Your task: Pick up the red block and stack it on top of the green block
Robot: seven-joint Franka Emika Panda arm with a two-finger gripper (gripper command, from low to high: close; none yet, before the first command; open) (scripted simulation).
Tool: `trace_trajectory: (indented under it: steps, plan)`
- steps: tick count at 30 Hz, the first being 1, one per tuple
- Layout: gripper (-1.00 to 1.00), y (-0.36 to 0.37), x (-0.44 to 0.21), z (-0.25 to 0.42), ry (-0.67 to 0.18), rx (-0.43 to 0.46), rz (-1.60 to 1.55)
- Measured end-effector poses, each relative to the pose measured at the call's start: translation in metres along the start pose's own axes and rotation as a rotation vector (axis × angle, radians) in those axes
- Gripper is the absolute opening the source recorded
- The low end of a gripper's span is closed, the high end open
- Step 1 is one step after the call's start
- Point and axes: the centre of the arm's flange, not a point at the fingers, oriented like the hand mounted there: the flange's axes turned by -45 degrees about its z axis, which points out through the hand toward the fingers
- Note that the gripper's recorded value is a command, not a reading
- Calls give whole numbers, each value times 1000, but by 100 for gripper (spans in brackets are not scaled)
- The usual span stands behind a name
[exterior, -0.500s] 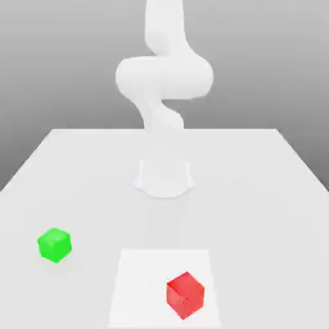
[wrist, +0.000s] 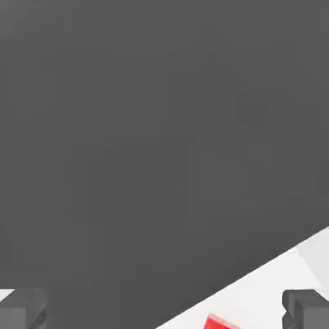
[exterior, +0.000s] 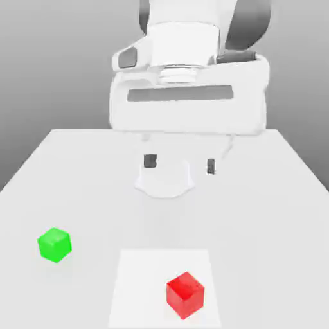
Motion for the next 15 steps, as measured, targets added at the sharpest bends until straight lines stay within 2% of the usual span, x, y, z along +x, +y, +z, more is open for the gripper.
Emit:
trace_trajectory:
  steps: [8,13,14,15]
  plan:
    - [0,27,-60,142,-181,-156,269]
    - [0,38,-79,204,-198,-175,299]
    - [-100,39,-81,213,-199,-176,299]
    - [-100,39,-81,213,-199,-176,299]
